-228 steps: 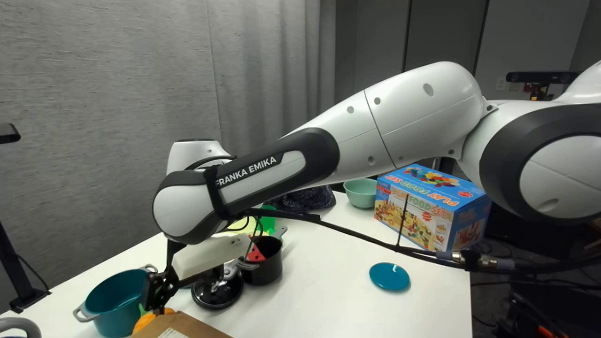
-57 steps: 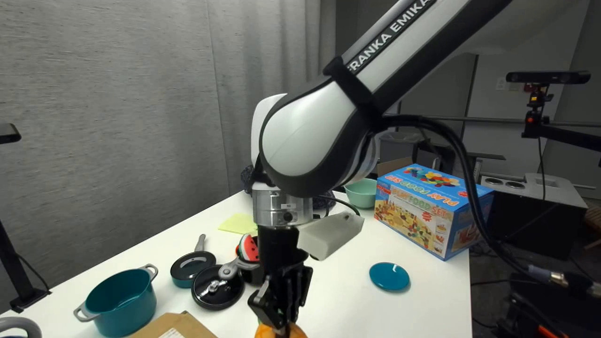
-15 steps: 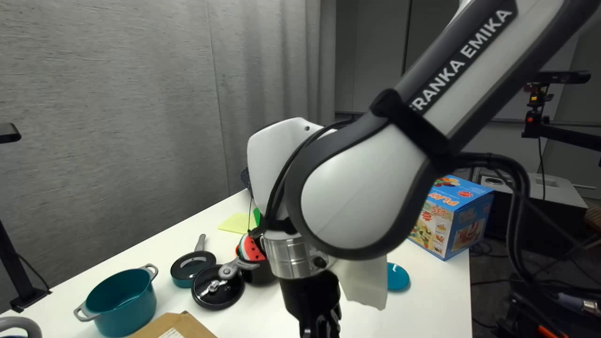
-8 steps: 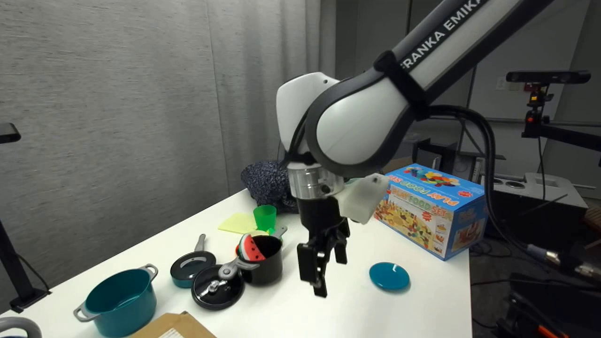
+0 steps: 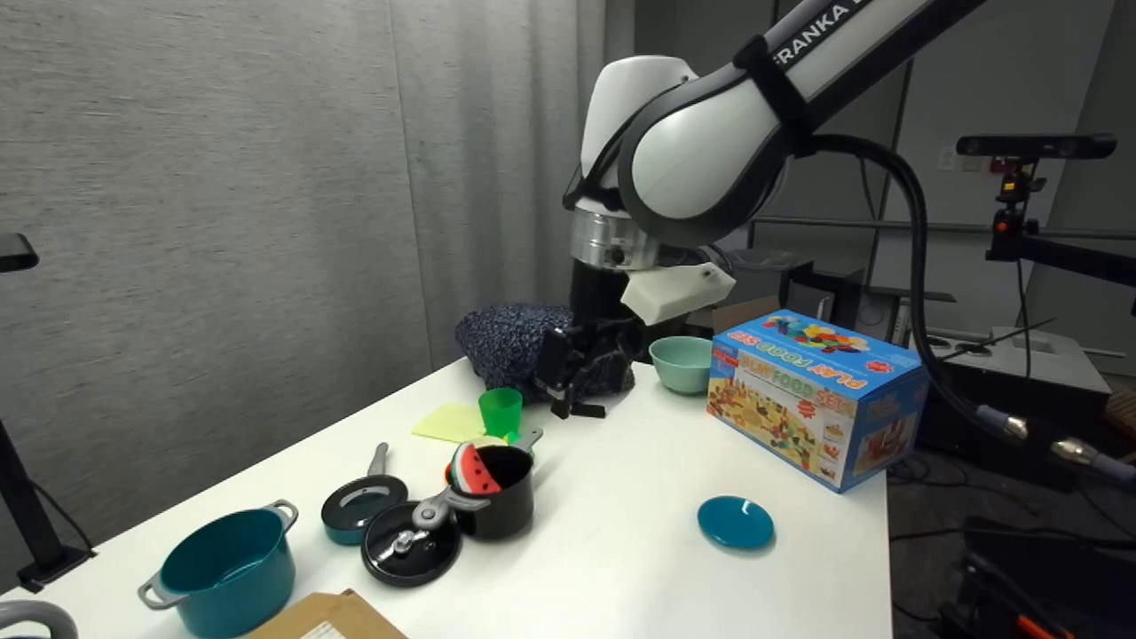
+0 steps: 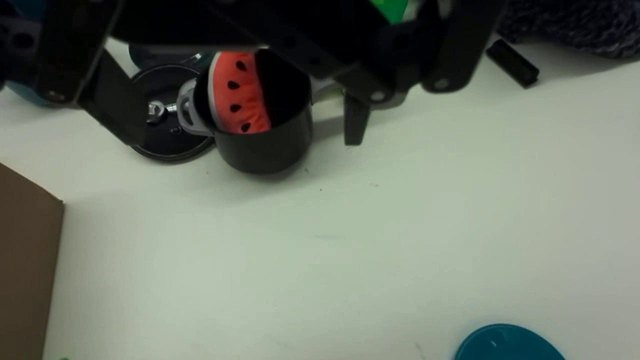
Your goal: Put the pineapple plushie on the black plate
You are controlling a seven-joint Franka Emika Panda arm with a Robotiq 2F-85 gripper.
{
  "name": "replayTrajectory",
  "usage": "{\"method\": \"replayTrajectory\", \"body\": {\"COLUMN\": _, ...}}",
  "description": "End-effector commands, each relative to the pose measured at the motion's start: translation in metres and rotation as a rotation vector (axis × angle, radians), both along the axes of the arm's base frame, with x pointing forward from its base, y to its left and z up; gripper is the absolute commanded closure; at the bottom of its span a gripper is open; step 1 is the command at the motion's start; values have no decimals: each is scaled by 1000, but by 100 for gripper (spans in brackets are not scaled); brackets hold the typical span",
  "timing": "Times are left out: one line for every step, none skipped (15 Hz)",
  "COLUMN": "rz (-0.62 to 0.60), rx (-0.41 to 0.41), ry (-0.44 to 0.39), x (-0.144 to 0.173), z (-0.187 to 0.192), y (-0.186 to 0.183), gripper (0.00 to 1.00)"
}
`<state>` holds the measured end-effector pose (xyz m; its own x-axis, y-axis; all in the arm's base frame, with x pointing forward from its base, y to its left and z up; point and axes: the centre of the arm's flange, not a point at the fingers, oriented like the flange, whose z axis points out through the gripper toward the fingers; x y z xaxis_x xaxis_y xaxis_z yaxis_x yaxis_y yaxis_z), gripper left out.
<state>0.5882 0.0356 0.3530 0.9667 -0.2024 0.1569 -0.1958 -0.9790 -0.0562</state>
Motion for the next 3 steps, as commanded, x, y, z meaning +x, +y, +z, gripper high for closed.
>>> {"method": "replayTrajectory", "body": {"rz": 1, "rx": 0, "ry": 4, "x": 0, "z": -1, "y": 1, "gripper": 0}}
{"method": "replayTrajectory", "body": {"rz": 3, "rx": 0, "ry": 7, "x": 0, "z": -3, "y": 1, "gripper": 0}}
{"method": "replayTrajectory", "body": {"rz": 4, "rx": 0, "ry": 10, "x": 0, "z": -5, "y": 3, "gripper": 0}}
